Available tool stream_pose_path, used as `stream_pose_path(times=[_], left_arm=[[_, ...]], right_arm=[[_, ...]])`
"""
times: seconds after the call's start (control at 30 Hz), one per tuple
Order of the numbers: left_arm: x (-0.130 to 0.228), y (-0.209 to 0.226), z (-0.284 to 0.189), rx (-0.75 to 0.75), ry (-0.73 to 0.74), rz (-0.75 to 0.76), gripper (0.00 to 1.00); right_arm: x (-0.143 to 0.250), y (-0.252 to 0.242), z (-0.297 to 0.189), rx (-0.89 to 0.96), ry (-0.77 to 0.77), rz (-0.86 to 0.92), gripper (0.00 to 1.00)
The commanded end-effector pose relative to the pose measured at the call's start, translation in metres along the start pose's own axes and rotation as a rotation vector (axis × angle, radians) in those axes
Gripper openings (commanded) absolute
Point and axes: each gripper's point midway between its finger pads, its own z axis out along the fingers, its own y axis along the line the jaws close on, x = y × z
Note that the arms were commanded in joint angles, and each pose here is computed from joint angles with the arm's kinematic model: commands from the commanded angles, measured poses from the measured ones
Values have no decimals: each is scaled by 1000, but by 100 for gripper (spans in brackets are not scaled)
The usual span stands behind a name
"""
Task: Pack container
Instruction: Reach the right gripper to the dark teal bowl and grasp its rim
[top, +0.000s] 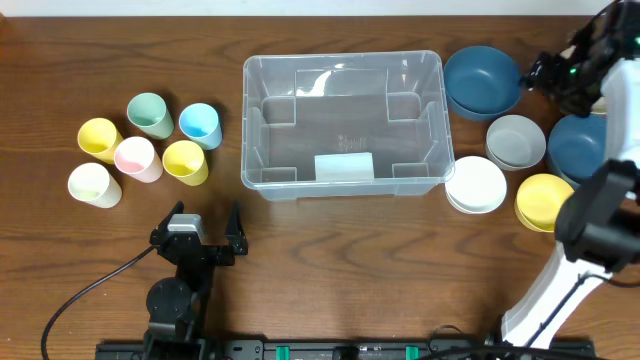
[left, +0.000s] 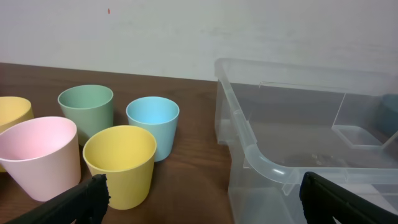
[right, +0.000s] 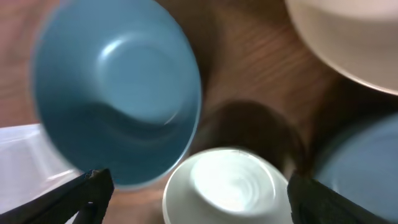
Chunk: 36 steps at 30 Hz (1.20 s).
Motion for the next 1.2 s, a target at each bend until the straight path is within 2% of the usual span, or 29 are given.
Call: stream_pose_path(times=[0.0,0.17,0.57,0.8,0.87,1.1,1.17], left_arm=[[17,5,1,-22,46,5,98],[17,6,1,-23,46,5,98],[17,6,1,-23,46,5,98],[17,5,1,-22,46,5,98],[17,6,1,-23,46,5,98],[17,5,1,-22,46,5,98],[17,5,1,-22,46,5,98]], right_arm=[[-3,1,14,-3,3,-60,90],[-11,7,28,-9,-24,-109,88],[1,8,85,-9,39,-125,64],[-4,8,93,-13,19,-131,51],[-6,7,93,-10,10,-131,44],[-11,-6,92,68,-8,-133,6],[-11,-8,92,79,-10,-134,1]])
